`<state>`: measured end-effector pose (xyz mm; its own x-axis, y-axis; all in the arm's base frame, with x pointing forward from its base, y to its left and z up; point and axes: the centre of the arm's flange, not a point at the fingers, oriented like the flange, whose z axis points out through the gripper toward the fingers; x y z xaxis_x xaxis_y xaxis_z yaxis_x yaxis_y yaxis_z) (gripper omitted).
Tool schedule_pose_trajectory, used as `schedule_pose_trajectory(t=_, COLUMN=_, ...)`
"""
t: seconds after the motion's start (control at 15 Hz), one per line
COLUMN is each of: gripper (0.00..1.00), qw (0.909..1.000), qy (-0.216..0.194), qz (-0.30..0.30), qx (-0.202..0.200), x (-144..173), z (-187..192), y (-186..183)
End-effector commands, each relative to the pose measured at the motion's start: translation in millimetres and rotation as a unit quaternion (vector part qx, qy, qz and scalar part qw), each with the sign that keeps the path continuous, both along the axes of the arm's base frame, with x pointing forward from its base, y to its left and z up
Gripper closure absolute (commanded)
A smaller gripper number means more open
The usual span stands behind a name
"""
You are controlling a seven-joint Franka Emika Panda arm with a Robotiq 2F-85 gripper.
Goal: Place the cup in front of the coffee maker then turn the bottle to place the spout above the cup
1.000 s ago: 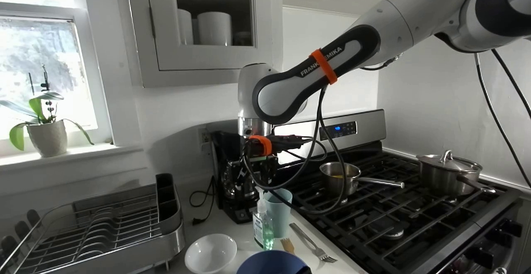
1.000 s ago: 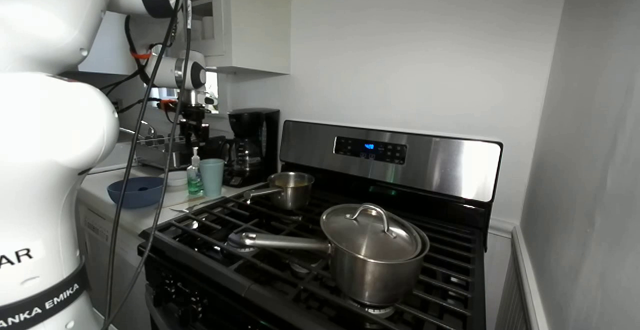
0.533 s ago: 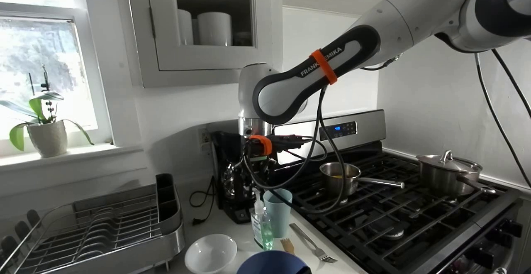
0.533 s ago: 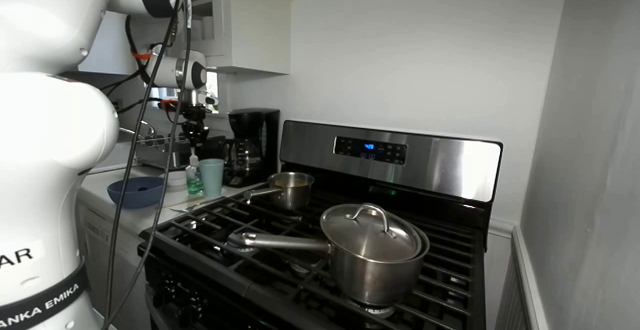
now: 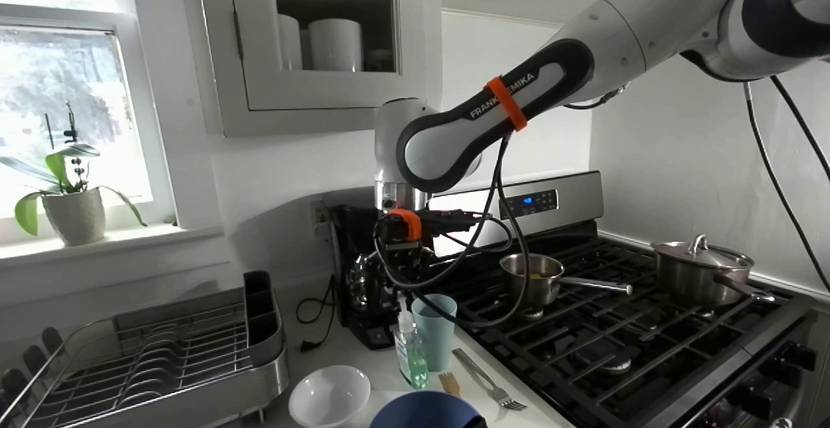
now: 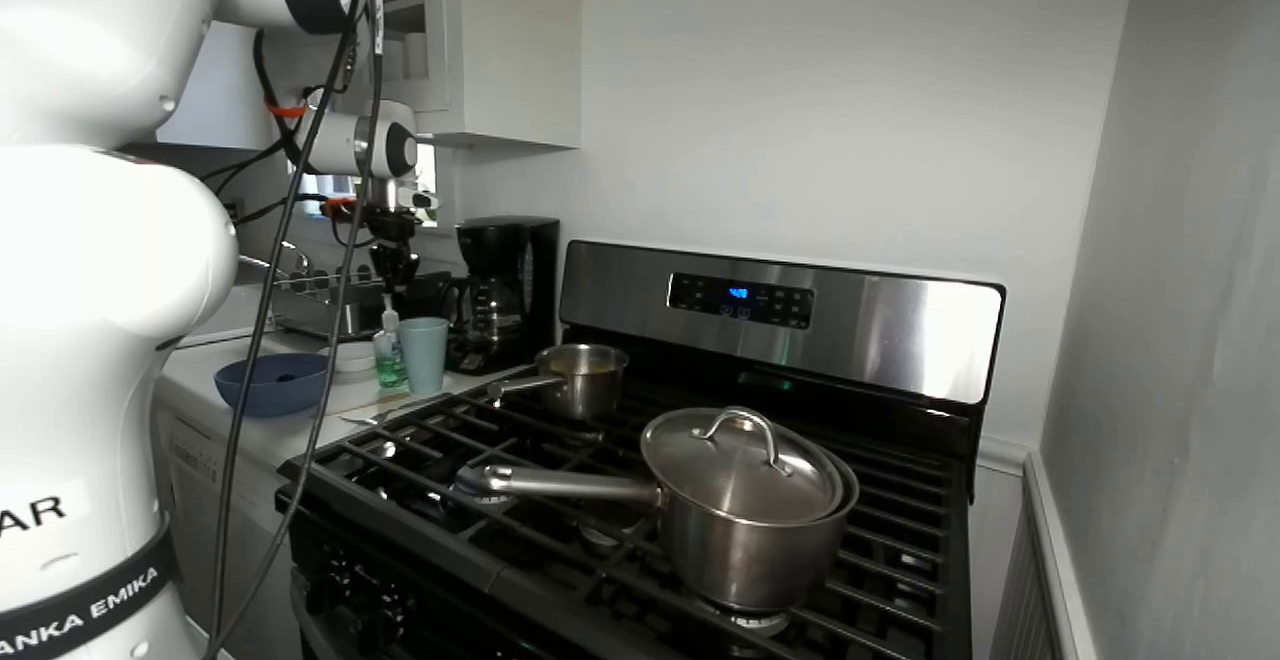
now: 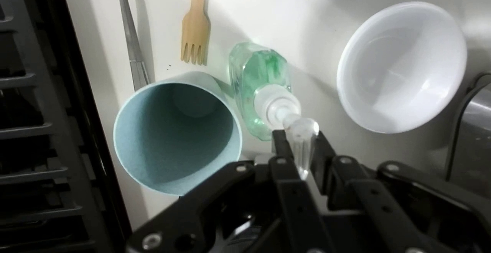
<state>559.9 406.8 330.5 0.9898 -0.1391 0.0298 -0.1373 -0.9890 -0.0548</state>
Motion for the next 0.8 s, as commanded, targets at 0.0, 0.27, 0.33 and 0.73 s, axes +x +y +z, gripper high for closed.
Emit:
schedule_pose_trajectory(t=0.0, gripper=0.93, qw=0.9981, qy=0.005, qz=-0.061, qx=0.009, x=-9.7, z=12.2, y=-4.6)
schedule_pose_trajectory(t=0.27, gripper=0.94, qw=0.994, qy=0.002, qz=-0.109, qx=0.012, x=-11.9, z=13.9, y=-4.6)
schedule_pose_trajectory(t=0.33, gripper=0.94, qw=0.9931, qy=0.0, qz=-0.116, qx=0.012, x=-12.2, z=14.1, y=-5.0)
schedule_pose_trajectory(t=0.73, gripper=0.95, qw=0.9934, qy=-0.048, qz=-0.095, qx=0.043, x=-13.3, z=11.6, y=-2.7)
